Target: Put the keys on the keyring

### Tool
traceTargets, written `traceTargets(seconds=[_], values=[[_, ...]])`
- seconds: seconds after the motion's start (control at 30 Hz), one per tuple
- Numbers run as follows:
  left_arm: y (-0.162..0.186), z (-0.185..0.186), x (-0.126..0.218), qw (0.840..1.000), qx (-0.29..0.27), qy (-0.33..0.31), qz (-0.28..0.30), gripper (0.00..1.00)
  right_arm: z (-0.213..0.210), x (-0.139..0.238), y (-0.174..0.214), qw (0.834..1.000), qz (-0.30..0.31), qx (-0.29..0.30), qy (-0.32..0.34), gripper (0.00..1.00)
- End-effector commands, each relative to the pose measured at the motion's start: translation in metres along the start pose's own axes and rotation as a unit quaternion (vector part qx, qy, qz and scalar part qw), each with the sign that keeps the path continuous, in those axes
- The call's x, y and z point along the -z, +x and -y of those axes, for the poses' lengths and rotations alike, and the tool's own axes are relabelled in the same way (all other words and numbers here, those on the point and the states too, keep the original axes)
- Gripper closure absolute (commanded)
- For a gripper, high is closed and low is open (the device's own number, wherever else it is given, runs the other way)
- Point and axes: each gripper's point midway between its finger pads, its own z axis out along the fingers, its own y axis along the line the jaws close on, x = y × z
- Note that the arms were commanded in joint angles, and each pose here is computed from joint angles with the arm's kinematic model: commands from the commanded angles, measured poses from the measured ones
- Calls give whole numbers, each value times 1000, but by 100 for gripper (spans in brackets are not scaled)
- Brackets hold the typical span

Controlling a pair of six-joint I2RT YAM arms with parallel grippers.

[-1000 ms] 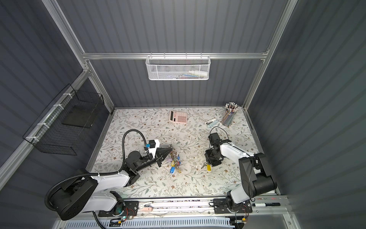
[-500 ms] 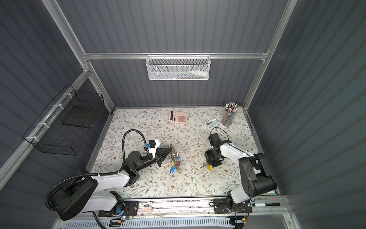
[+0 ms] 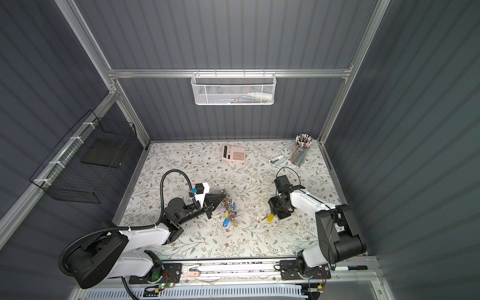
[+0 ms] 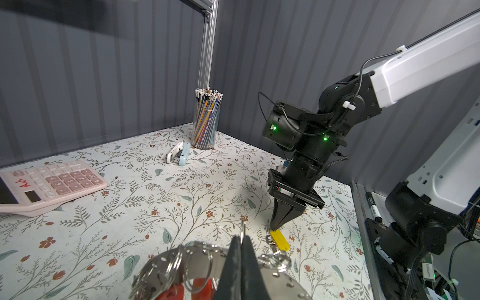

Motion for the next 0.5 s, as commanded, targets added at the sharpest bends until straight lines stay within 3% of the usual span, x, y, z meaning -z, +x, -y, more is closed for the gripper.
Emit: traceTargets(seconds=[0.0,0.27,0.4,0.47], values=[[-29,10,-2,998,-23,19,50,100,-6,7,-5,999,18,26,-26,100],[-28,9,-2,998,-23,19,47,100,-18,18,-7,994,38,75,-74,100],[-28,9,-3,998,-22,21,48,100,3,22,-10,998,43,50,-6,59],[-27,9,-4,998,-20,20,47,100,1,19,-5,999,26,47,-4,53]])
